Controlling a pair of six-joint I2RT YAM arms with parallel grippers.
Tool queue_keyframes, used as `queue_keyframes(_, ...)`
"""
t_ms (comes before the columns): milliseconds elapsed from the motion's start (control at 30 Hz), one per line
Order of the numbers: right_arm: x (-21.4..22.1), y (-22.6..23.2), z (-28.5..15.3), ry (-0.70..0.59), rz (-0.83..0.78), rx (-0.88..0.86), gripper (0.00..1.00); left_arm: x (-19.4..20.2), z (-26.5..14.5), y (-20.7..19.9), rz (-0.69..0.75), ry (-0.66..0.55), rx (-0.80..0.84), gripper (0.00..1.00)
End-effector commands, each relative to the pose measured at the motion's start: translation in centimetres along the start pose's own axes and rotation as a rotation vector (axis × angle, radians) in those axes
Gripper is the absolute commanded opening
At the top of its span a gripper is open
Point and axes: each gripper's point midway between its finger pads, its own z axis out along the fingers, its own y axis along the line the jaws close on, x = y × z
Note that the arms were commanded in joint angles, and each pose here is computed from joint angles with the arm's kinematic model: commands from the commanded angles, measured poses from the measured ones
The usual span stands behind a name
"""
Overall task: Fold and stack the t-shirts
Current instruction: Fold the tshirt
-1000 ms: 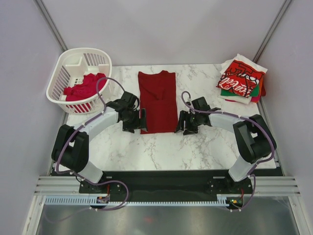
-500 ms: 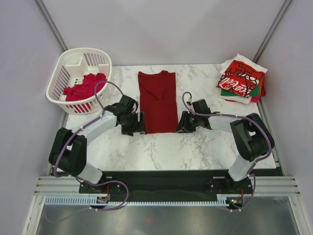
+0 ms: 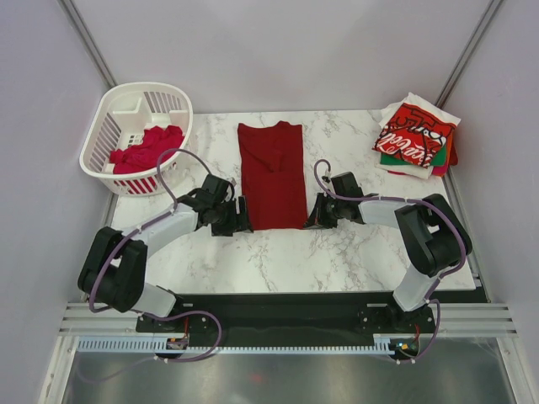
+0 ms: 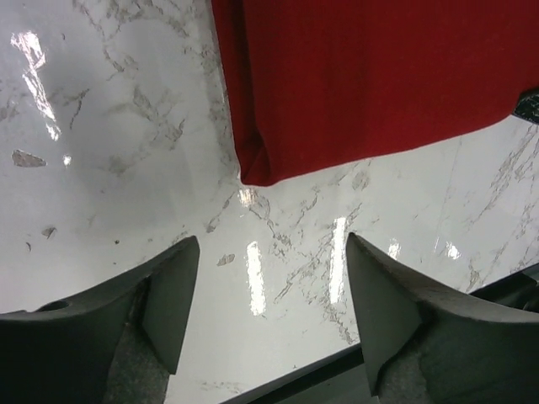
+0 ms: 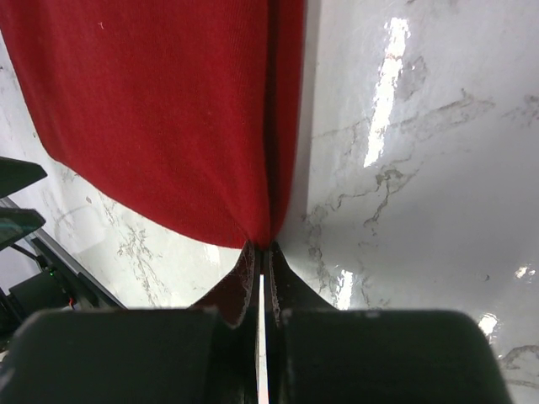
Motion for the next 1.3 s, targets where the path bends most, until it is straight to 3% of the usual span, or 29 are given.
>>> queue_keyframes(0, 0.6, -0.6, 0.2, 0.016, -0.014, 0.004, 0.0, -1.8, 1.5, -0.8, -0.029, -0.074, 0.038, 0.76)
queue_keyframes(67, 0.8, -0.6, 0.2, 0.02, -0.014, 0.006, 0.0, -1.6, 2.5, -0.4, -0.036, -0.061, 0.025, 0.7)
queue_keyframes(433, 1.1, -0.6, 0.0, 0.036, -0.025, 0.004, 0.0, -1.8, 4.9, 0.1, -0.046, -0.086, 0.036, 0.62)
queue_keyframes(533, 1.1, -0.6, 0.0, 0.035, -0.024, 0.004, 0.0, -1.6, 5.1, 0.1, -0.048, -0.079, 0.04, 0.51)
queue_keyframes(667, 1.2, -0.6, 0.0, 0.038, -0.025, 0.005, 0.0, -1.0, 5.0, 0.4, -0.059, -0.077, 0.038, 0.23)
queue_keyframes(800, 1.4, -0.4, -0.3, 0.038, -0.024, -0.004, 0.0, -0.9, 4.6, 0.0, -0.065, -0.082, 0.058, 0.03)
queue_keyframes(1000, 2.3, 0.7, -2.5, 0.011, -0.036, -0.021, 0.0, 0.0, 2.6, -1.9, -0.115, -0.073, 0.149, 0.02)
queue_keyframes(1267, 7.0, 2.2, -6.5, 0.019, -0.11, 0.015, 0.0, 5.1, -3.2, -4.4, -0.157, -0.045, 0.242, 0.02)
